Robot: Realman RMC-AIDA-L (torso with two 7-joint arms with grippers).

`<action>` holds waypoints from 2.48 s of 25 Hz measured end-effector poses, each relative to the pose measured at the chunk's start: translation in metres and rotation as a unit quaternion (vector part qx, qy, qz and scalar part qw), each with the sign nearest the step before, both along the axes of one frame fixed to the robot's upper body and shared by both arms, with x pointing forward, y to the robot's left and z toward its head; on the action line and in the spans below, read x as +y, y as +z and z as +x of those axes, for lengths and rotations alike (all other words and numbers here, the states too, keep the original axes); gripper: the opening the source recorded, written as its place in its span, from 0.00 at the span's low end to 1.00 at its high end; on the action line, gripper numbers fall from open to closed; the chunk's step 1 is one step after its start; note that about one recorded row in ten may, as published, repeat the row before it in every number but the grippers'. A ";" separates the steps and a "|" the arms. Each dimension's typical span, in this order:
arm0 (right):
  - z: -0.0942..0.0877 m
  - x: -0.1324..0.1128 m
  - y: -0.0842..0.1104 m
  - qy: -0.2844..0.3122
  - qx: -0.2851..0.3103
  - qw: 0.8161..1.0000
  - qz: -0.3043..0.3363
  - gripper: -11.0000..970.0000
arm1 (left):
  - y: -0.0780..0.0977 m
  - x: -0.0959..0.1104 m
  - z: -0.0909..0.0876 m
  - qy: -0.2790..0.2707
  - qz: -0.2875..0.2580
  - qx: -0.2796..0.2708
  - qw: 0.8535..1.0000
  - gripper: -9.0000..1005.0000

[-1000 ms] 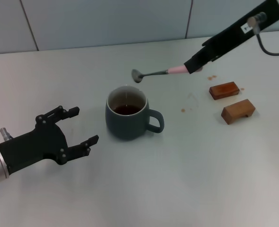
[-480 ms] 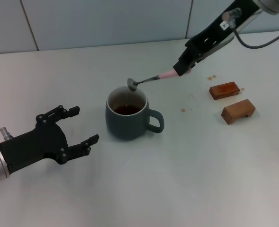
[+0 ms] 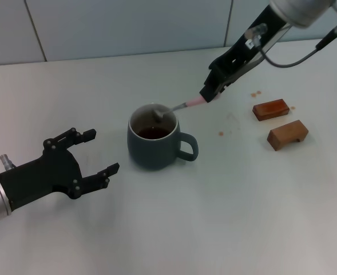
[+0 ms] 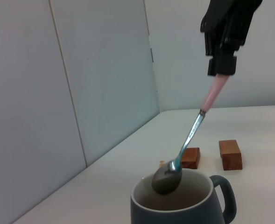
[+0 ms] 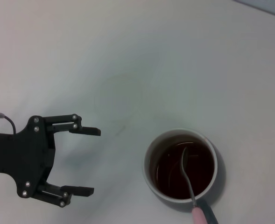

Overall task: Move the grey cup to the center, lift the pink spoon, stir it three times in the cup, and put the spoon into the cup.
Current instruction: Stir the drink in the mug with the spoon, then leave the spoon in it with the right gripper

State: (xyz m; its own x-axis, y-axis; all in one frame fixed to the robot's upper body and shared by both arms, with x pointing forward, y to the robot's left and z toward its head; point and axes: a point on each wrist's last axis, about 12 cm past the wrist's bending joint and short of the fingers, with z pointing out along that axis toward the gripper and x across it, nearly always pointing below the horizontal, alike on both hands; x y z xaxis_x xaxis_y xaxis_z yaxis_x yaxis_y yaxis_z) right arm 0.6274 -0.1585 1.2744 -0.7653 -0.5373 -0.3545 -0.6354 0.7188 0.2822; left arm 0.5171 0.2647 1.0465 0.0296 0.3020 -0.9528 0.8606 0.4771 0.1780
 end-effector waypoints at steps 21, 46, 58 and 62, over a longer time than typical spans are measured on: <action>0.019 0.033 -0.024 0.024 0.022 0.998 -0.050 0.12 | -0.001 -0.001 0.000 -0.003 0.001 0.001 1.000 0.83; 0.021 0.051 -0.023 0.054 0.031 0.997 -0.049 0.14 | -0.001 -0.002 -0.002 -0.008 0.002 -0.001 1.000 0.83; 0.025 0.033 -0.024 0.033 0.043 0.996 -0.066 0.16 | 0.000 -0.003 -0.001 -0.010 0.002 -0.002 1.000 0.83; 0.018 0.045 -0.027 0.051 0.054 0.995 -0.063 0.17 | 0.000 -0.003 0.000 -0.011 0.002 -0.002 1.000 0.83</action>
State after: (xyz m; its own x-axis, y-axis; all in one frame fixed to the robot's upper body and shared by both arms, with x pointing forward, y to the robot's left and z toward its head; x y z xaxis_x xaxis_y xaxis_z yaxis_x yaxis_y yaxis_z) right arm 0.6459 -0.1132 1.2475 -0.7339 -0.6498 -0.1980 -0.6783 0.6858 0.2637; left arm 0.5167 0.2613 1.0463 0.0409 0.3041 -0.9518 0.8705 0.4568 0.1834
